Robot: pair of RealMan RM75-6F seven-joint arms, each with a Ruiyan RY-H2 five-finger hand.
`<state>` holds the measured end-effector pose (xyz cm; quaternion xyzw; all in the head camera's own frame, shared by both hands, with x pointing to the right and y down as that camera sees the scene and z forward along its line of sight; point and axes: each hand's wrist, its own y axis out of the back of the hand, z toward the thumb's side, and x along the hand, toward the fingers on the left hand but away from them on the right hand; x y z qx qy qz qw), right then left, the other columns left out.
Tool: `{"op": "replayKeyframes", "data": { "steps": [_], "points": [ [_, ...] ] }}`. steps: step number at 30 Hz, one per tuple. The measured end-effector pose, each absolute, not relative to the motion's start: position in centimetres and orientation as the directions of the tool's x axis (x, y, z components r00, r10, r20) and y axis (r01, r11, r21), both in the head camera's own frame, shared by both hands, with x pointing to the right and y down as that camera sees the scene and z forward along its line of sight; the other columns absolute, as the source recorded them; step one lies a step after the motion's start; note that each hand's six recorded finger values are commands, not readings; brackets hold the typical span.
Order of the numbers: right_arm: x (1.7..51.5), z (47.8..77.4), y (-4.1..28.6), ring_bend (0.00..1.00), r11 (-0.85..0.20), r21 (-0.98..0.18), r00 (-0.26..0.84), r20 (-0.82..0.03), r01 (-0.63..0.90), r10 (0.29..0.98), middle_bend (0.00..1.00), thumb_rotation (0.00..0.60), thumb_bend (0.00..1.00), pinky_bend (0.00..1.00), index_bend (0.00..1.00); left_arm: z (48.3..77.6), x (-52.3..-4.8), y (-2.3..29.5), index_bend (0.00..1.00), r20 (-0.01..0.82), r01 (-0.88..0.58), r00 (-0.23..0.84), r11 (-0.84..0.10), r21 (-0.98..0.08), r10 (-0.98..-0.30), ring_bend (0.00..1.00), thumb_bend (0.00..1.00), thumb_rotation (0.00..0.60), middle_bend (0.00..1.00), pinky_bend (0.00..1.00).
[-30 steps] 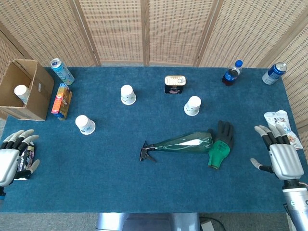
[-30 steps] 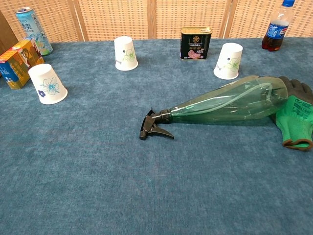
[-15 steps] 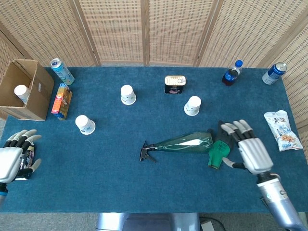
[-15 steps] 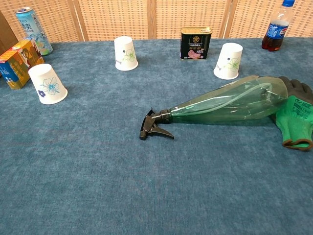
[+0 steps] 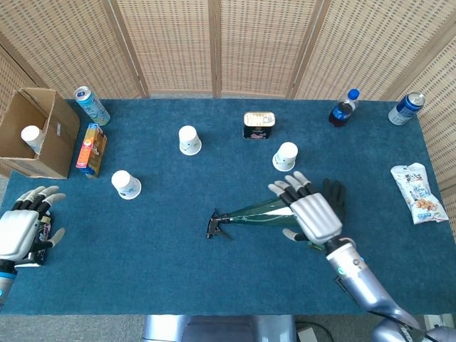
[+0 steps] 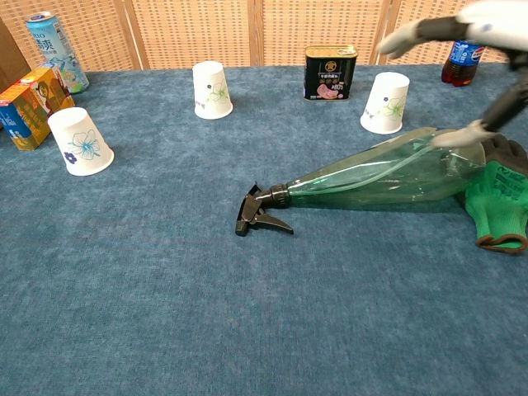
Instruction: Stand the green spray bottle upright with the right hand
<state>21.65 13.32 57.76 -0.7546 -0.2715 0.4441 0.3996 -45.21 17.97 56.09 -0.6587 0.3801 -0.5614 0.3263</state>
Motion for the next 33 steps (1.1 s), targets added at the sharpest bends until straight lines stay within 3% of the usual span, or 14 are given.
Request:
{"op": "replayKeyframes", "data": {
  "steps": [23, 33],
  "points": [
    [11.0, 61.8, 15.2, 0.0, -0.589, -0.796, 0.505, -0.569, -0.14, 0.649, 0.13, 0.6, 0.23, 0.02, 0.12, 54.8, -44.3, 15.7, 0.21, 0.439, -0.126, 0.123, -0.453, -0.883, -0.89, 0.12, 0.36, 0.6, 0.17, 0.14],
    [9.6, 63.8, 14.6, 0.0, -0.598, -0.779, 0.448, -0.61, -0.19, 0.653, 0.13, 0.6, 0.23, 0.02, 0.14, 54.9, -44.4, 15.8, 0.21, 0.442, -0.126, 0.119, -0.455, -0.882, -0.889, 0.12, 0.36, 0.6, 0.17, 0.14]
  ]
}}
